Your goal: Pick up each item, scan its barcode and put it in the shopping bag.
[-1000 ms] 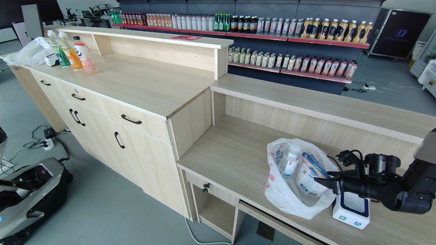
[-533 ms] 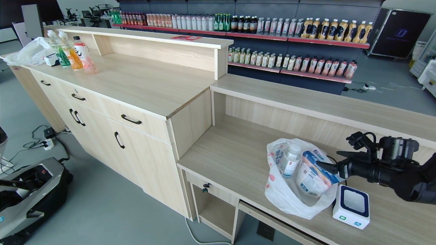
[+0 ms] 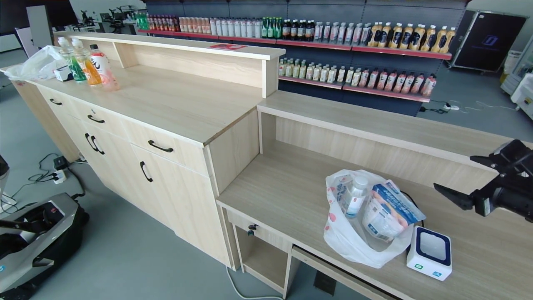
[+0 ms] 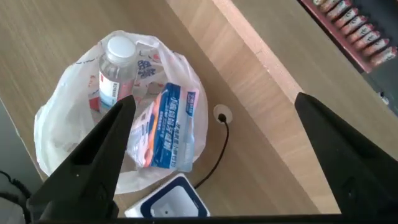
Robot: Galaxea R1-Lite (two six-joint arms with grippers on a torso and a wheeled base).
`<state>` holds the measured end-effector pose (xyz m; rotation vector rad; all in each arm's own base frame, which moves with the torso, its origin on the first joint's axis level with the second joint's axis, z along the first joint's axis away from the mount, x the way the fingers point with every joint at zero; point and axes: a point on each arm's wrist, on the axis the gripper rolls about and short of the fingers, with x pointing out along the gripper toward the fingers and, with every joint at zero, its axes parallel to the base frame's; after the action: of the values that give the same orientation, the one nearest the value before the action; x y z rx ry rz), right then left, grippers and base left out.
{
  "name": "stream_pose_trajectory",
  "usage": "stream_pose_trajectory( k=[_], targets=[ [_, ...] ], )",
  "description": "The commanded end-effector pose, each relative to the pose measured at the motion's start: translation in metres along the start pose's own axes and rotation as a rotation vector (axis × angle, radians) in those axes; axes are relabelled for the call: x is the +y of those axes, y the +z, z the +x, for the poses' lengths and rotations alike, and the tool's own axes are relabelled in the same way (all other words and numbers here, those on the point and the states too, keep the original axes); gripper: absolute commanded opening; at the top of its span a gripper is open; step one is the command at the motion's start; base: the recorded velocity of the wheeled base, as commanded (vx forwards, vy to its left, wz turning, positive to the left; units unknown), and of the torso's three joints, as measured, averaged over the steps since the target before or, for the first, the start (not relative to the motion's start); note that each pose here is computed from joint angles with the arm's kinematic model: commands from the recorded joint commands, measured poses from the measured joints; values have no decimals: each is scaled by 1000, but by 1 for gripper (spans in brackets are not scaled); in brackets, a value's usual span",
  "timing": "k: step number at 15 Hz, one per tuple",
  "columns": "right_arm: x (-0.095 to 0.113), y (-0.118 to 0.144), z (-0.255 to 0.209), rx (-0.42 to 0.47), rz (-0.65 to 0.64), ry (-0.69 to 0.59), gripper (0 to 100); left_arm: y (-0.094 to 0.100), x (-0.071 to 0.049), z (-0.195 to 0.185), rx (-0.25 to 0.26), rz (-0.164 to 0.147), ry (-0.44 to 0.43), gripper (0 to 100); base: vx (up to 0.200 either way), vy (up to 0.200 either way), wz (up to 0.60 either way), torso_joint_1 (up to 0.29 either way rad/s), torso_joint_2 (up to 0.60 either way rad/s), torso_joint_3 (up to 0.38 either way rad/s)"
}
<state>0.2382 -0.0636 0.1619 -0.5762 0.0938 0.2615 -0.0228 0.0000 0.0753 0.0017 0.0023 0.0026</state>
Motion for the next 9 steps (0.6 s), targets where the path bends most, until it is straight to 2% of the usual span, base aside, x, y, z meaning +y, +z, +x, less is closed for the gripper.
stream_pose_trajectory(
  k=[1, 4, 6, 9],
  targets=[
    [-6, 35, -32, -42, -27, -136, 100, 0, 0, 0, 1, 0, 1, 100, 0, 0, -600, 2, 2, 2],
    [-10, 56, -53, -46, 68, -302, 100, 0, 0, 0, -1, 0, 1, 100, 0, 0, -600, 7, 5, 2],
    [-8, 69, -76, 1, 132, -417, 100, 0, 0, 0, 1, 0, 1, 100, 0, 0, -600, 0, 5, 7],
    [11, 76, -116, 103, 199, -543, 100, 0, 0, 0, -1, 0, 1, 100, 0, 0, -600, 2, -1, 1]
  ],
)
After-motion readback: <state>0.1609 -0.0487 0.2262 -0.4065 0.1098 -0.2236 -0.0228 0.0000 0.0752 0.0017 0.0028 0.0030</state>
